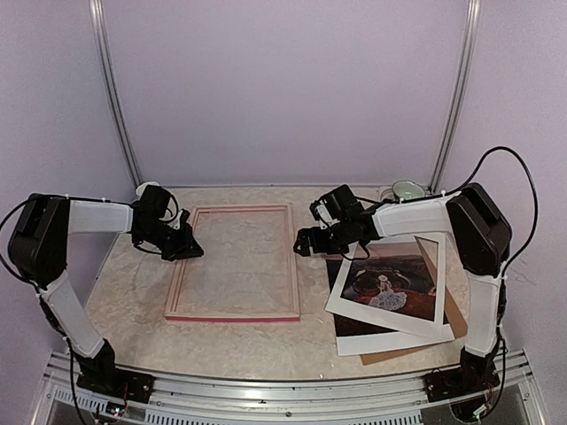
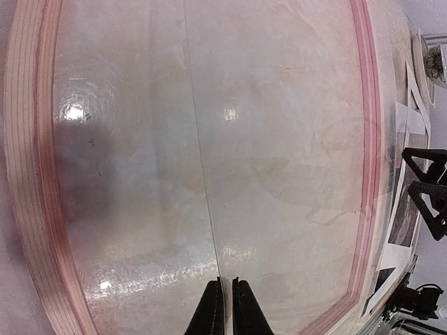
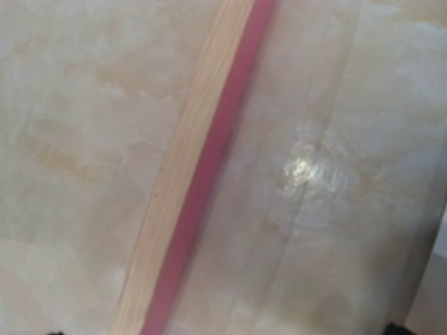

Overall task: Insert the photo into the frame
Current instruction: Place the glass panel in the frame body.

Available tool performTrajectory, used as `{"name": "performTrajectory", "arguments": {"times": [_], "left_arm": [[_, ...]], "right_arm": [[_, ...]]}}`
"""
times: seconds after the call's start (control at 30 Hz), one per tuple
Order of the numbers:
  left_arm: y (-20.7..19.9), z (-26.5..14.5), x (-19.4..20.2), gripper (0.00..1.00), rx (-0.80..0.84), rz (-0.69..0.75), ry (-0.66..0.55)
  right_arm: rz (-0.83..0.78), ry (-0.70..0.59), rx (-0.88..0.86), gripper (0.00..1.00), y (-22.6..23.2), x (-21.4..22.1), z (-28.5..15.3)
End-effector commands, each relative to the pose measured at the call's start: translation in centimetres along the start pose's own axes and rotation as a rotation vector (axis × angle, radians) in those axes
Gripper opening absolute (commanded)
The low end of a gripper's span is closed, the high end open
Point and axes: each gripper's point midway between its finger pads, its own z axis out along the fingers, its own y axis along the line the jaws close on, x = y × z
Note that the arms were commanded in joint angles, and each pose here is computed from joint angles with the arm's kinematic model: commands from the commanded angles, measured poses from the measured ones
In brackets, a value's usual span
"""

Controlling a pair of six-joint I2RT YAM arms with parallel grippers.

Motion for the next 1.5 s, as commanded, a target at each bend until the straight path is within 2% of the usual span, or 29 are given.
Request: {"name": "performTrajectory", "arguments": {"times": [0.0, 0.27, 1.0, 1.47], "left_arm": [[-1.6, -1.9, -1.6, 0.07, 0.051, 0.042, -0.091], [-2.6, -3.3, -2.1, 0.07, 0.080, 0.069, -0.141], [-0.8, -3.0, -2.2, 0.07, 0.006, 0.056, -0.167], [-1.6, -3.8, -2.5, 0.07, 0.044, 0.060, -0.229]], "right_arm": [[-0.001, 0.015, -0.009, 0.99, 0.7, 0.2, 0.6], [0.003, 0.017, -0.026, 0.99, 1.0, 0.3, 1.0], [-0.020, 0.009, -0.059, 0.99, 2.8, -0.7, 1.9], [-0.033, 0.004, -0.079, 0.99, 3.6, -1.2, 2.5]]}}
